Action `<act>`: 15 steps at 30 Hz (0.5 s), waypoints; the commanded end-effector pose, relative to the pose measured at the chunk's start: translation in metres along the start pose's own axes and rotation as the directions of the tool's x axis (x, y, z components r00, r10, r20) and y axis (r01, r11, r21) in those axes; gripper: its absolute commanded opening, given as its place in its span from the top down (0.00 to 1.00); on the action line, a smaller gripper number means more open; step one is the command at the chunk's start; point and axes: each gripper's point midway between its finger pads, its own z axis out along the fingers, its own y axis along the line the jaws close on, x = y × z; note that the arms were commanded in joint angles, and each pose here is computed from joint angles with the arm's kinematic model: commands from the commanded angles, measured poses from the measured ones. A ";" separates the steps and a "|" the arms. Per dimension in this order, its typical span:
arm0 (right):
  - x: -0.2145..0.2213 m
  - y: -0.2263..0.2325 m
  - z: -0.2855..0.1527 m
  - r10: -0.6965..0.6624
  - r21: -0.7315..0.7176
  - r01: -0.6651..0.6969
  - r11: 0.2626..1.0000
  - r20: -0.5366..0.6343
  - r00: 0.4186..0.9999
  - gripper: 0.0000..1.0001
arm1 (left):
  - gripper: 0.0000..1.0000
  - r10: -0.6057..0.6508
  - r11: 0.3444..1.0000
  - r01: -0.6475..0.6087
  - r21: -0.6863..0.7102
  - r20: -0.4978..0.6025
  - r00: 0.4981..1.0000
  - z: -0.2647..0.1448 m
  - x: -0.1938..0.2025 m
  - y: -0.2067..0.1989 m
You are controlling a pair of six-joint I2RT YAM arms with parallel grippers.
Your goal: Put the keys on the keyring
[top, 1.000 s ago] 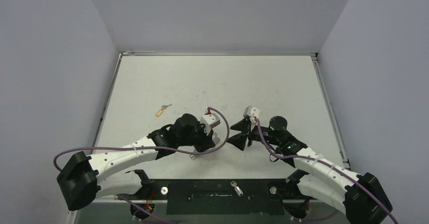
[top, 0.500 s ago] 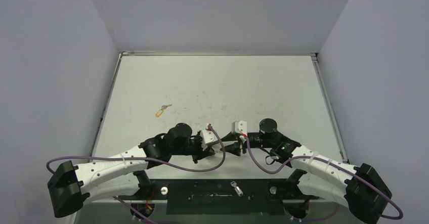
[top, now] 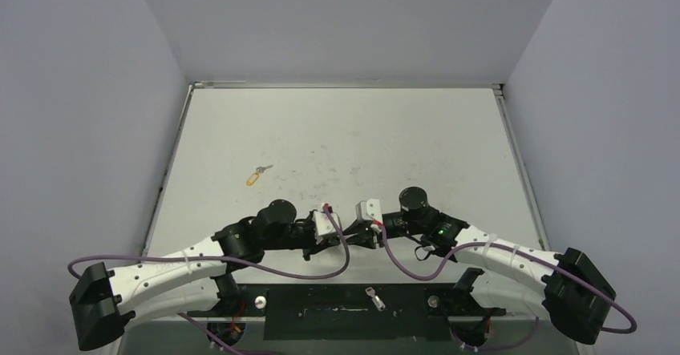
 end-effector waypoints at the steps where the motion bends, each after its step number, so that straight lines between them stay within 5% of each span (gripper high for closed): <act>1: -0.021 0.000 0.007 -0.089 -0.039 0.090 0.995 0.031 0.996 0.80 | 1.00 0.059 0.998 -0.059 -0.002 0.101 0.993 -0.003 -0.027 -0.001; 9: -0.021 -0.001 0.008 -0.087 -0.039 0.087 0.995 0.009 0.996 1.00 | 1.00 0.061 0.998 -0.061 -0.009 0.102 0.993 -0.004 -0.026 0.000; 13: -0.029 -0.010 0.005 -0.043 0.018 0.043 0.999 -0.009 0.999 1.00 | 1.00 0.056 0.998 -0.052 -0.046 0.082 0.995 -0.005 -0.020 0.006; 15: -0.033 -0.015 0.003 -0.008 0.052 0.009 0.999 -0.016 1.000 1.00 | 0.88 0.047 0.996 -0.042 -0.074 0.073 0.996 -0.007 -0.015 0.010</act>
